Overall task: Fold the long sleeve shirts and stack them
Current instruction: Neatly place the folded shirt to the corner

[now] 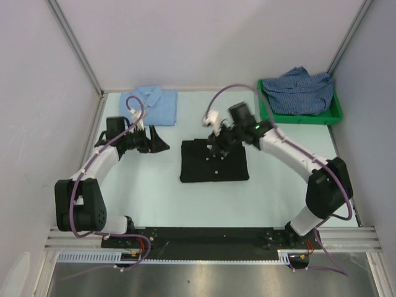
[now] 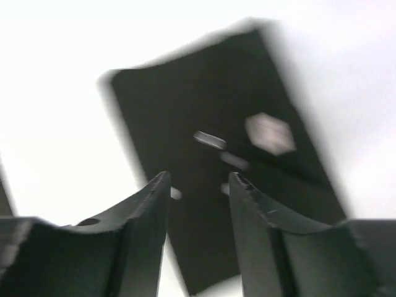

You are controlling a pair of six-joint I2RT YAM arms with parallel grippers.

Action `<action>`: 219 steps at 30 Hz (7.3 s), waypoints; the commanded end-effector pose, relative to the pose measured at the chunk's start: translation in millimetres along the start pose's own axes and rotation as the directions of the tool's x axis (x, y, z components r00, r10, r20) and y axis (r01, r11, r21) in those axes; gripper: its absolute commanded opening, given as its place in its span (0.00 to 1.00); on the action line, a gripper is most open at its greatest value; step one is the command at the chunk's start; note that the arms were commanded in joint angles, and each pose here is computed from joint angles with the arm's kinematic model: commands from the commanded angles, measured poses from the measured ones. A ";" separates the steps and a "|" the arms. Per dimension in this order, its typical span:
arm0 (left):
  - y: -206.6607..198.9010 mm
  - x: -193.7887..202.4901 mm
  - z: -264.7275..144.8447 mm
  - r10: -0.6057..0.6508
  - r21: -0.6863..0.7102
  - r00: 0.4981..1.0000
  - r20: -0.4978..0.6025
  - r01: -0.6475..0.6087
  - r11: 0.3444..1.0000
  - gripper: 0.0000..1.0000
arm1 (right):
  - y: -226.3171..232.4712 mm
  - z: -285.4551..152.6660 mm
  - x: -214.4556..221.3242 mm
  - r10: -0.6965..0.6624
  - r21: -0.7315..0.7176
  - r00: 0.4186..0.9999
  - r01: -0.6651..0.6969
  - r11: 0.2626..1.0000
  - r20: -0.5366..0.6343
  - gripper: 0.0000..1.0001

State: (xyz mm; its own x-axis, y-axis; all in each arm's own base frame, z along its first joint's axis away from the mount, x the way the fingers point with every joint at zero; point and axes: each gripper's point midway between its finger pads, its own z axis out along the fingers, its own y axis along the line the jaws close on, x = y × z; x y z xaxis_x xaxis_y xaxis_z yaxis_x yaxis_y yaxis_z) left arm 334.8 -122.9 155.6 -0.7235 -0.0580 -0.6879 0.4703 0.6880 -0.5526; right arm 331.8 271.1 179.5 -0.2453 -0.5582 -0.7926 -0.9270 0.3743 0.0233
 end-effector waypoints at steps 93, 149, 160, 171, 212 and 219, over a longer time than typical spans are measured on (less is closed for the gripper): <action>85.6 -219.8 143.4 0.257 -0.286 0.964 0.066 -0.228 0.931 0.00 | -4.1 -14.5 63.2 -0.046 0.270 0.999 0.049 0.962 -0.017 1.00; 132.3 -260.0 12.6 0.347 -0.347 0.931 0.112 -0.291 0.891 0.00 | -10.9 -2.7 51.5 -0.094 0.257 0.995 0.101 0.961 -0.039 1.00; 177.7 -258.4 17.0 0.460 -0.302 0.881 0.111 -0.411 0.860 0.08 | -12.1 3.5 51.5 -0.097 0.251 0.994 0.107 0.962 -0.053 1.00; 208.6 -264.4 15.8 0.540 -0.295 0.828 0.154 -0.483 0.825 0.10 | -15.3 7.0 51.6 -0.096 0.251 0.993 0.108 0.962 -0.062 1.00; 282.8 -133.3 -1.1 -0.013 -0.521 0.999 -0.052 -0.016 0.854 0.99 | -108.4 -11.0 42.0 0.385 0.284 0.914 -0.405 0.869 0.126 1.00; 321.2 -155.4 15.2 0.085 -0.537 0.995 -0.055 -0.101 0.837 0.99 | -98.6 -23.0 49.4 0.380 0.301 0.919 -0.392 0.869 0.099 1.00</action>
State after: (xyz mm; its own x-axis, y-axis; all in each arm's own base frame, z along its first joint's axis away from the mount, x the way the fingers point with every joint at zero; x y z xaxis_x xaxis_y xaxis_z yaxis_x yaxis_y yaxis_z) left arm 591.2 81.4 63.7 -0.7483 -0.0003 -0.6634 0.1866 0.9595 -0.2109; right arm 412.2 192.5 133.0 -0.5658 -0.3080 -0.7649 -0.6233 0.7670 0.1522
